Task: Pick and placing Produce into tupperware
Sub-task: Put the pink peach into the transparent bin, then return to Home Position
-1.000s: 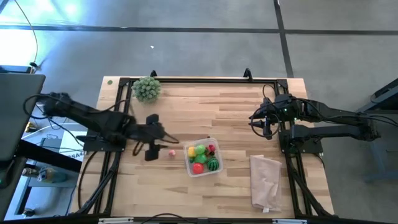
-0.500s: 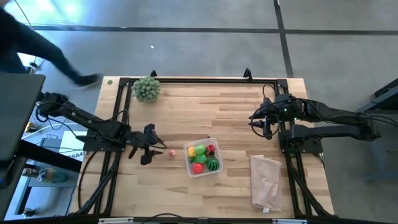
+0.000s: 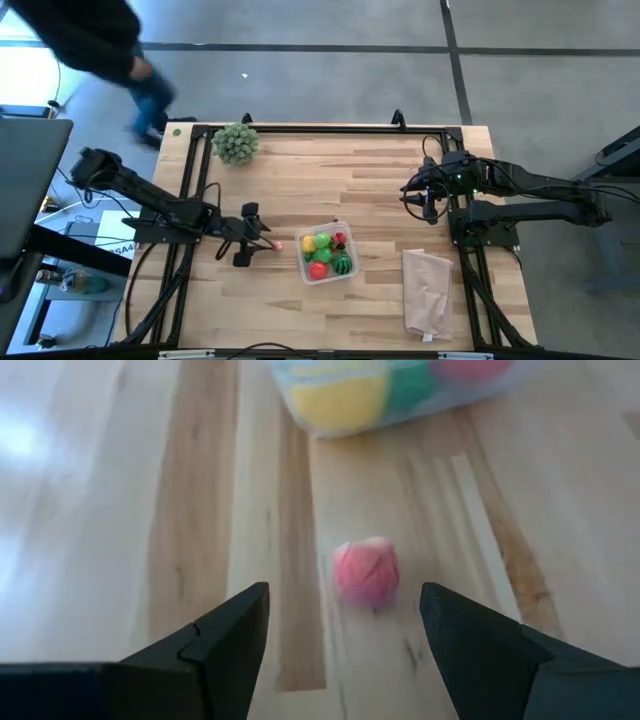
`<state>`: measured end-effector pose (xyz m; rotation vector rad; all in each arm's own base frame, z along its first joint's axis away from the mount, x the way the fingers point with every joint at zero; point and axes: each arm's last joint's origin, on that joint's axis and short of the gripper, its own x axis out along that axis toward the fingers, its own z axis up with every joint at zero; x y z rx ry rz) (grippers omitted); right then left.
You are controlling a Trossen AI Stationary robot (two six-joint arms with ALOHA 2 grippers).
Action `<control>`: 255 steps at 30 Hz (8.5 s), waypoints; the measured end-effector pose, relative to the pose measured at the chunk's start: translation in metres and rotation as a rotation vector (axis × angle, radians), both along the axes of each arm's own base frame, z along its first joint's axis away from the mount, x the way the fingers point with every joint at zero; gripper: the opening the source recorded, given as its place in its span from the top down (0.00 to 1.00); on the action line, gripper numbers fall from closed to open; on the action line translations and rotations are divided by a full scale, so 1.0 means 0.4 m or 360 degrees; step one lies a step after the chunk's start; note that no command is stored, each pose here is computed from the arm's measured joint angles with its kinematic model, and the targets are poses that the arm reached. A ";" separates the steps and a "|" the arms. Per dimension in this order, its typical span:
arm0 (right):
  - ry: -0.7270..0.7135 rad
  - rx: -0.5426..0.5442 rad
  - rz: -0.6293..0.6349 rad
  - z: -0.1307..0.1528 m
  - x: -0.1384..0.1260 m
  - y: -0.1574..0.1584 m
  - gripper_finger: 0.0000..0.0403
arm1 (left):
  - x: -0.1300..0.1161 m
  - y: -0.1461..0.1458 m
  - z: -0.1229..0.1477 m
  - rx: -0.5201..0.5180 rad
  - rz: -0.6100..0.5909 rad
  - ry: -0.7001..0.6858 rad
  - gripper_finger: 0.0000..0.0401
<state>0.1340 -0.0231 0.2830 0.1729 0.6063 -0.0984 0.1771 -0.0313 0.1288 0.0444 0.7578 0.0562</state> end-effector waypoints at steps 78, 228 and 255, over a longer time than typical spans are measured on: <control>0.0000 0.0000 0.0000 0.000 0.000 0.000 0.68 | 0.065 -0.016 -0.081 -0.0048 -0.0020 -0.0028 0.71; 0.0000 0.0000 0.0000 0.000 0.000 0.000 0.68 | -0.240 0.119 0.366 0.0039 0.0145 -0.1228 0.99; 0.0000 0.0000 0.0001 0.000 0.000 0.000 0.68 | -0.265 0.118 0.342 0.0081 0.0225 -0.1442 1.00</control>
